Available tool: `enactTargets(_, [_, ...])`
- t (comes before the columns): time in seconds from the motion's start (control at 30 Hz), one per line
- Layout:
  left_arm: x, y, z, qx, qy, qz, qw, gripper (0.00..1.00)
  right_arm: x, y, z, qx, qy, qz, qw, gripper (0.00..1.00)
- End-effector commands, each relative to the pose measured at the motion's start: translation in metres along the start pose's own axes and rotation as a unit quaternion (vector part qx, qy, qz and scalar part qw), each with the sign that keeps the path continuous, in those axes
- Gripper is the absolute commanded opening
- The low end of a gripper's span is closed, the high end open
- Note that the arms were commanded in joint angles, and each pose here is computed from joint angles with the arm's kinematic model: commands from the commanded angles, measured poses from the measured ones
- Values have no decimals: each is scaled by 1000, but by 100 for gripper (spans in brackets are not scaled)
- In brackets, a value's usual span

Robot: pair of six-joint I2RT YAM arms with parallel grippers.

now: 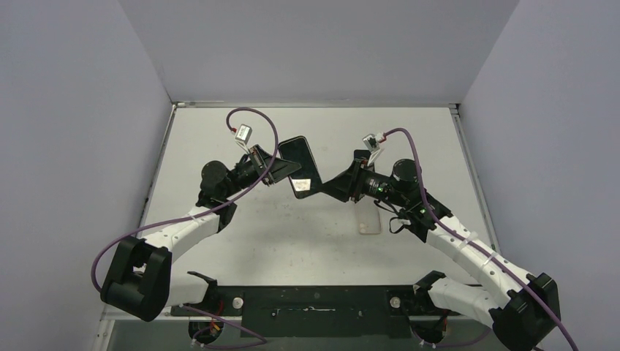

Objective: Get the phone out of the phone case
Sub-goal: Remove the phone case from the phone.

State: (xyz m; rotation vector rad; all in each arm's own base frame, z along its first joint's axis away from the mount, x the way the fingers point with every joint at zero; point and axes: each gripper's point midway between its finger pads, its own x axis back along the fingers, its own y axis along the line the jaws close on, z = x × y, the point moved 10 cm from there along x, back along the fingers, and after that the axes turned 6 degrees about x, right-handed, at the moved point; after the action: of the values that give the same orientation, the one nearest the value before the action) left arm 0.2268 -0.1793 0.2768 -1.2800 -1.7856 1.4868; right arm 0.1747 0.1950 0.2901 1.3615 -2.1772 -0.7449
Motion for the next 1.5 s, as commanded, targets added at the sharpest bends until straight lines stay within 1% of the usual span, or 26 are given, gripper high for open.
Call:
enactTargets(0.0, [-2, -31, -2, -47, -9, 60, 997, 0, -1, 13, -4, 11, -16, -53, 998, 42])
enactTargets(0.33, [-5, -37, 12, -24, -18, 88, 996, 0, -7, 11, 7, -11, -15, -69, 997, 41])
enactTargets(0.5, [-7, -41, 22, 3, -22, 113, 993, 0, -8, 5, 16, -25, -12, -64, 998, 41])
enactTargets(0.63, [-9, -43, 30, 16, -34, 125, 991, 0, -8, 6, 18, -34, -22, -77, 996, 41])
enactTargets(0.77, [-11, -43, 38, 16, -38, 124, 991, 0, -8, 9, 17, -41, -38, -93, 994, 41])
enactTargets(0.83, [-11, -42, 41, 13, -44, 121, 992, 0, -7, 13, 14, -43, -51, -101, 993, 38])
enactTargets(0.93, [-11, -39, 46, 1, -50, 99, 994, 0, -7, 18, 7, -45, -74, -115, 989, 35])
enactTargets(1.1, [-13, -36, 57, -26, -58, 63, 996, 0, -11, 25, -8, -36, -106, -119, 987, 33])
enactTargets(1.33, [-12, -36, 66, -20, -52, 67, 996, 0, -27, 24, -20, -31, -104, -124, 986, 32])
enactTargets(1.47, [-14, -34, 73, -11, -43, 71, 997, 0, -30, 23, -25, -23, -117, -131, 984, 29])
